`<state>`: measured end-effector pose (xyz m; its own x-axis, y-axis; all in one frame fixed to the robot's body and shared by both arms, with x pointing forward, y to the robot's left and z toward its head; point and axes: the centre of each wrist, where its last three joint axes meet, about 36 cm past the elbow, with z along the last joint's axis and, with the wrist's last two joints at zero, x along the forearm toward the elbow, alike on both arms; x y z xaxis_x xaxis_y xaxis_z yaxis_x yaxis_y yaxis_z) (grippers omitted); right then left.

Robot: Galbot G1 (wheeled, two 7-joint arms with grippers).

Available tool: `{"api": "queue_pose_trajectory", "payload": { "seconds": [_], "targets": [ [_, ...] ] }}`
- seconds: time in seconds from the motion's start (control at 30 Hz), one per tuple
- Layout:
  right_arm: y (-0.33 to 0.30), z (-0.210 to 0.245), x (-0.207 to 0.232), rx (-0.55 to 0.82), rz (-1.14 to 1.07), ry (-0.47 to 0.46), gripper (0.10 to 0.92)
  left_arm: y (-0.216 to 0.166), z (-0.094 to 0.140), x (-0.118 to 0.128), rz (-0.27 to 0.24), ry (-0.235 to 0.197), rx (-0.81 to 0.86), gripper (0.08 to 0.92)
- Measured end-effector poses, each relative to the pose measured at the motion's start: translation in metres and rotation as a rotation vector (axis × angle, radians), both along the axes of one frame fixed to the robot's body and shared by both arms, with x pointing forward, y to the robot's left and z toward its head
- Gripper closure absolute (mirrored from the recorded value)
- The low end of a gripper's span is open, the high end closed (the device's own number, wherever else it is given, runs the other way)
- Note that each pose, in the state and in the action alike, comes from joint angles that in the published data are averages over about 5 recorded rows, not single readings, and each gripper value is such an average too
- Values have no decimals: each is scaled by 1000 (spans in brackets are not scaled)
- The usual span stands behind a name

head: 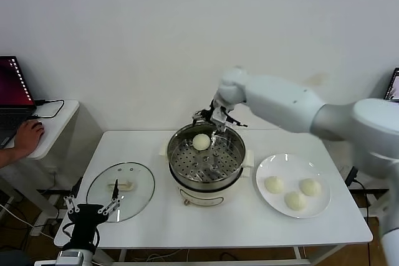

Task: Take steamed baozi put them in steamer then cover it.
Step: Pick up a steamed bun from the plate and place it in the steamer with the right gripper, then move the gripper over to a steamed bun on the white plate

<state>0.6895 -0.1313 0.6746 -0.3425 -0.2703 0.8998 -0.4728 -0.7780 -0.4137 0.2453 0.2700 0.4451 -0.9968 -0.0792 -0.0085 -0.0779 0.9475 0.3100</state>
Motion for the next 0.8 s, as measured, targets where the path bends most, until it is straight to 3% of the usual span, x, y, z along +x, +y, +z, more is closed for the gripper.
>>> {"api": "queue_pose_trajectory", "payload": {
  "seconds": [0.37, 0.8],
  "targets": [
    [-113, 12, -60, 125, -428, 102, 199, -2, 3, 1, -17, -6, 1, 177],
    [-200, -42, -93, 142, -697, 170, 199, -1, -4, 1, -5, 7, 0, 177]
  ]
}}
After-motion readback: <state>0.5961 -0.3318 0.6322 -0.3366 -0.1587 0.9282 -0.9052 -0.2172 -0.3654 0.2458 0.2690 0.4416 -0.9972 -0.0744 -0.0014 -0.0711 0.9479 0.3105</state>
